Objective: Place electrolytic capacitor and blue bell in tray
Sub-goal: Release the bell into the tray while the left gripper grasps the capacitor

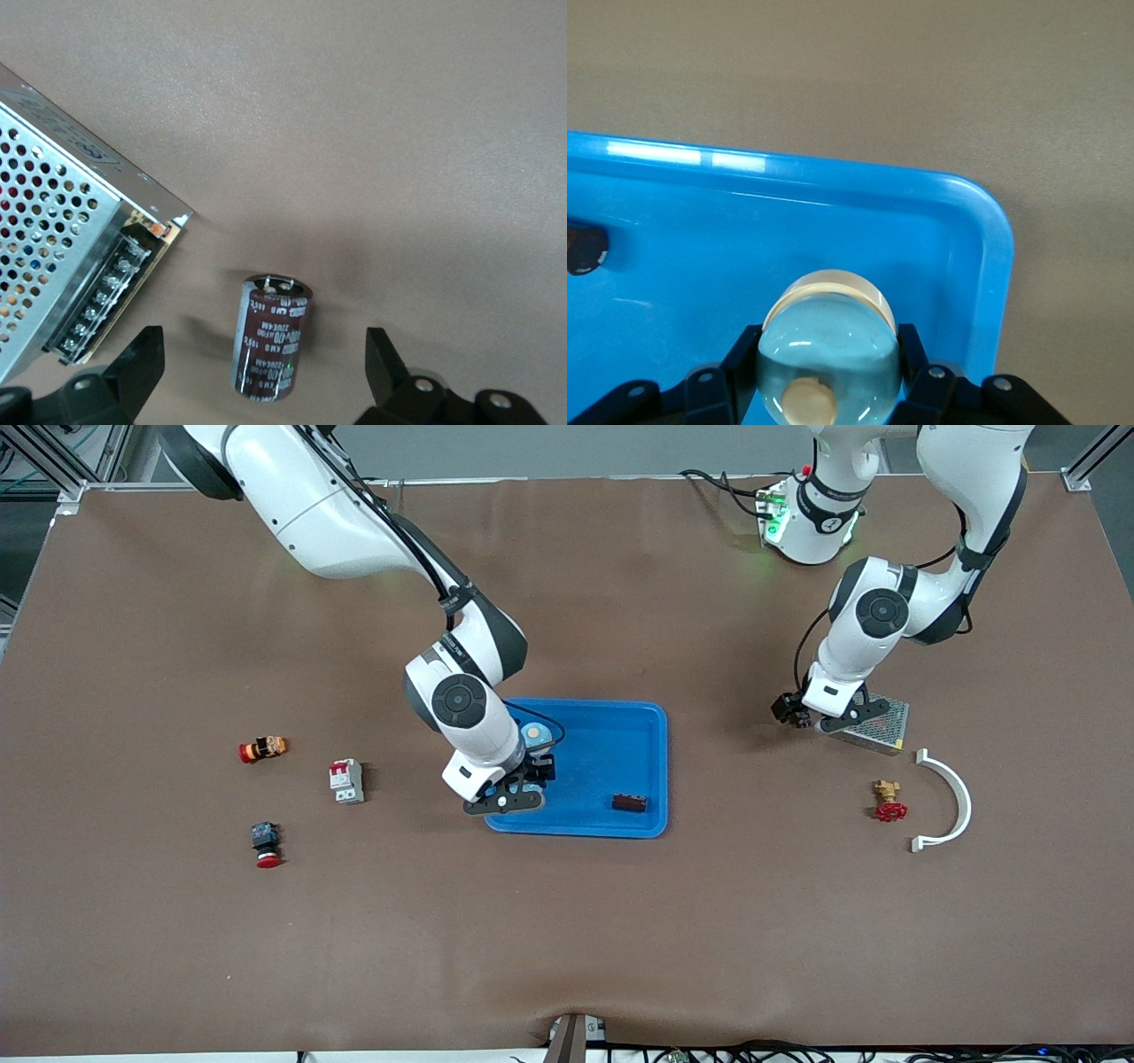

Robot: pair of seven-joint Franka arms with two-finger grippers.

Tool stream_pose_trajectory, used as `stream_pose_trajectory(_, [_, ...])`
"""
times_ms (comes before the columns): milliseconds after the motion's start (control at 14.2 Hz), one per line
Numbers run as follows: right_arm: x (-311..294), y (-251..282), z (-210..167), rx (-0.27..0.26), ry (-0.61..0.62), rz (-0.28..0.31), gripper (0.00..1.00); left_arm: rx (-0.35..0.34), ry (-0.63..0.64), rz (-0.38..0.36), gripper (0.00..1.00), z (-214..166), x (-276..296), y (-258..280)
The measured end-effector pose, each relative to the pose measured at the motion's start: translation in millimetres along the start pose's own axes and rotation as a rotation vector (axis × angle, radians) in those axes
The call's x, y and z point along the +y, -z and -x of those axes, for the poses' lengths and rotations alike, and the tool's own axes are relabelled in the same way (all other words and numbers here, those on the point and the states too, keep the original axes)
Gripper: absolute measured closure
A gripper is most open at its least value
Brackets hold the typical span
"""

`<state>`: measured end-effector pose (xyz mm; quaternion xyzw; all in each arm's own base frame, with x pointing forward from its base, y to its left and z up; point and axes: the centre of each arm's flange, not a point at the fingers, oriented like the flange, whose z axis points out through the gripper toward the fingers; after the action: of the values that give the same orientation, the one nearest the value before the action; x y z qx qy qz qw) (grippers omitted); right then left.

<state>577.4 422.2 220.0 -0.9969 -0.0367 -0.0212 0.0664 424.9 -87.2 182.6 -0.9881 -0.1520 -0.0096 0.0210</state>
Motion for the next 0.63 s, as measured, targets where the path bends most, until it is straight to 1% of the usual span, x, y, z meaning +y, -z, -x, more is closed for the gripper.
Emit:
stream_pose_trajectory(211, [-2.0,-9.0,3.1,-0.001,0.002,0.006,0.34,-0.002,-0.002,-0.002,0.0,0.3,-0.1,-0.3])
stream_pose_trajectory(281, [-1.6,-11.0,3.4,-0.003,0.002,0.007,0.34,-0.003,-0.003,-0.003,0.05,0.4,-0.2,-0.4])
stream_pose_trajectory(351, [-1.2,-13.2,3.7,-0.004,0.001,0.008,0.34,-0.003,-0.003,-0.004,0.05,0.5,-0.2,-0.4])
stream_pose_trajectory(422, [-1.0,-15.8,4.0,-0.003,0.002,0.008,0.34,-0.003,-0.003,-0.004,0.14,0.6,-0.2,-0.5])
stream_pose_trajectory(492, [-0.9,-19.3,4.2,0.0,0.005,0.007,0.34,-0.003,-0.004,-0.004,0.2,0.7,-0.1,-0.5])
stream_pose_trajectory(562, [-0.3,-24.1,4.9,0.0,0.006,0.007,0.34,-0.004,-0.005,-0.005,0.2,0.8,0.0,-0.6])
stream_pose_trajectory(632, [0.6,-29.5,5.8,-0.003,0.005,0.008,0.34,-0.004,-0.009,-0.006,0.28,1.1,0.1,-0.8])
